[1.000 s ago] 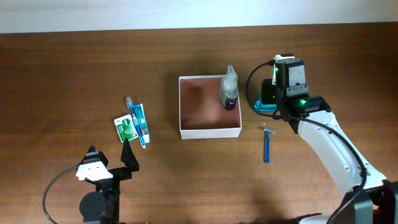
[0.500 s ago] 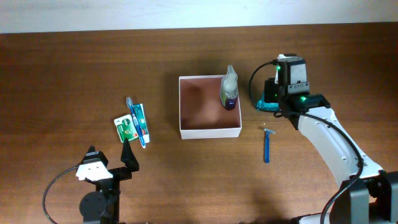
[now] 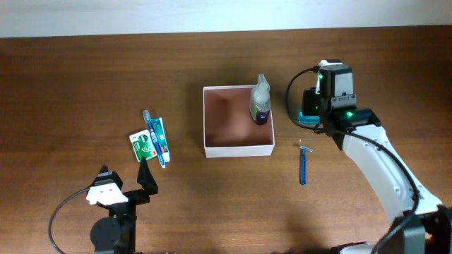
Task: Pack container
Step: 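Carry the Listerine bottle left and lower it into the box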
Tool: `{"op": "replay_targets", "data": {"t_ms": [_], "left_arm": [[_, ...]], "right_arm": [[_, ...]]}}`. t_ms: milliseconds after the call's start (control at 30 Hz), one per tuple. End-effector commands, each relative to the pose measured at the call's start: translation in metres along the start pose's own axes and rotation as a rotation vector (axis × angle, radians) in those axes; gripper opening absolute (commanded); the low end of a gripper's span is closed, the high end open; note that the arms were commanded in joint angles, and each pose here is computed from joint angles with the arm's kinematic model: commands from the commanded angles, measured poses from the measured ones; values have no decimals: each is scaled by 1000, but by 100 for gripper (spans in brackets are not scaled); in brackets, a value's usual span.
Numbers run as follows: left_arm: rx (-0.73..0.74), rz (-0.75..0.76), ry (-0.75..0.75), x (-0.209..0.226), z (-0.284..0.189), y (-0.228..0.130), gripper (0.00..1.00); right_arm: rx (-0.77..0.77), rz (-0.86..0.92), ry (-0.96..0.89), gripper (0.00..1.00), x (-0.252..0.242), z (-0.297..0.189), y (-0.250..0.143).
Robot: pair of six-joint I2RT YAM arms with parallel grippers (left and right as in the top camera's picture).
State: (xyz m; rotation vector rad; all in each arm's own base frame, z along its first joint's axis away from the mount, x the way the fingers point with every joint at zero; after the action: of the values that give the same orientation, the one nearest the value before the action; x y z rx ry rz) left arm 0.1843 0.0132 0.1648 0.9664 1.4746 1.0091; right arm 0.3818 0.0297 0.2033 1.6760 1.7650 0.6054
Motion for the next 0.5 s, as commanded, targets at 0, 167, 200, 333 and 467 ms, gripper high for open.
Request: {"op": "replay_targets", "data": {"t_ms": [0,167,200,333,467], "left_arm": [[-3,20,5,2,1,-2,99],[-3,20,5,2,1,-2,99],[-3,20,5,2,1,-2,99],[-3,20,5,2,1,-2,99],[-3,20,6,2,1,-2,99]], "right_arm": [[-136,21,-18,19,-12,-47,24],[-234,36,19,21,-20,-115,38],[-252,36,45,22,-19,-124,39],[-305,24,175,24,-9,-152,40],[-313,5,281,24,5,-159,39]]}}
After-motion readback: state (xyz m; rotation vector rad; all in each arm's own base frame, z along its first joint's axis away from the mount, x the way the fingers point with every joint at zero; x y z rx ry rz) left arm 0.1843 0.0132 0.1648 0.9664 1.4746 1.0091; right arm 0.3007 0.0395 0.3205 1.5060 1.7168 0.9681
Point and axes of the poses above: each gripper's point midway between its finger pads, its own z axis out along the fingers, its own x axis along the line the jaws close on, y = z × x, the point moved 6 cm from there along -z, back along the fingers, and after that the axes turned 6 degrees about -z, right-handed, at the moved point
